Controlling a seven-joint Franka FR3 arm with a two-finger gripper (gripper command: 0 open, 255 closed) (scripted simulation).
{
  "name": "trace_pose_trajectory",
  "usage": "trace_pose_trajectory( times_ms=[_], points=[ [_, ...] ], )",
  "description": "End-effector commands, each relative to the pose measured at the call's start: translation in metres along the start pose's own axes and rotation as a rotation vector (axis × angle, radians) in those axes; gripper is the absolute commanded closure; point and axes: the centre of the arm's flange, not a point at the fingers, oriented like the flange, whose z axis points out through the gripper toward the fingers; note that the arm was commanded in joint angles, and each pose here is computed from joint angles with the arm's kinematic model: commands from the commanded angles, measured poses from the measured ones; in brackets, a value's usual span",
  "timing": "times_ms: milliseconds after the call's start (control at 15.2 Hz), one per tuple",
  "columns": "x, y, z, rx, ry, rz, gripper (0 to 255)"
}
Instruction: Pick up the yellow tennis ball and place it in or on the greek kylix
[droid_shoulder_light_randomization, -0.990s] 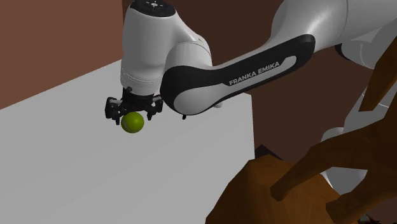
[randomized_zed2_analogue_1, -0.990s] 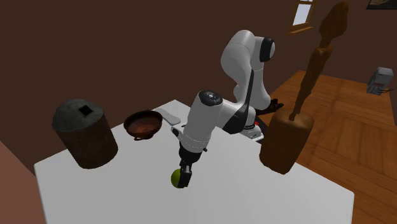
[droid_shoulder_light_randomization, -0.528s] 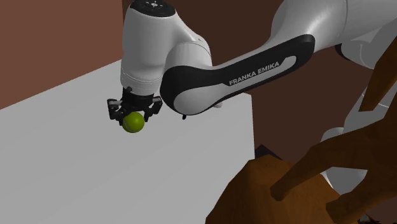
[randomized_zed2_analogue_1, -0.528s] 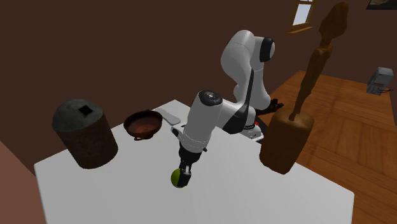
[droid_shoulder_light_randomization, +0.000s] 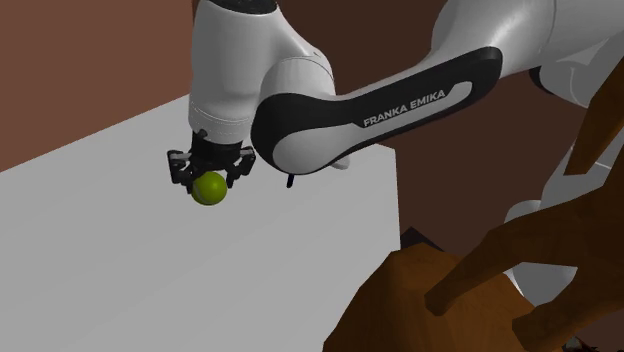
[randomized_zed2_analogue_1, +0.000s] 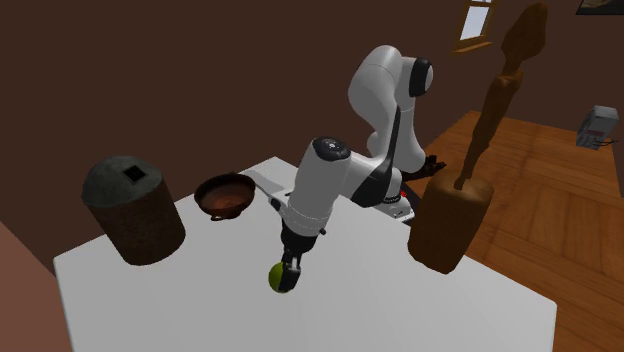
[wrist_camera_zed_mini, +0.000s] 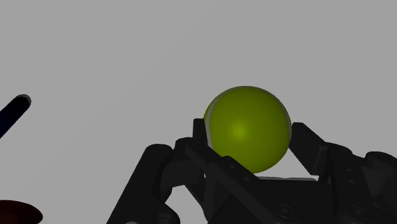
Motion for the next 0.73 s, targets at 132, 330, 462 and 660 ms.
trace_pose_trajectory(
  times_ms=[132,330,462,660],
  points=[
    [0.007,-0.001,-0.020,0.000,0.000,0.000,255],
    [0.011,-0.002,-0.035,0.000,0.000,0.000,255],
    [0.014,-0.002,-0.045,0.000,0.000,0.000,255],
    [0.019,-0.003,-0.060,0.000,0.000,0.000,255]
  ],
)
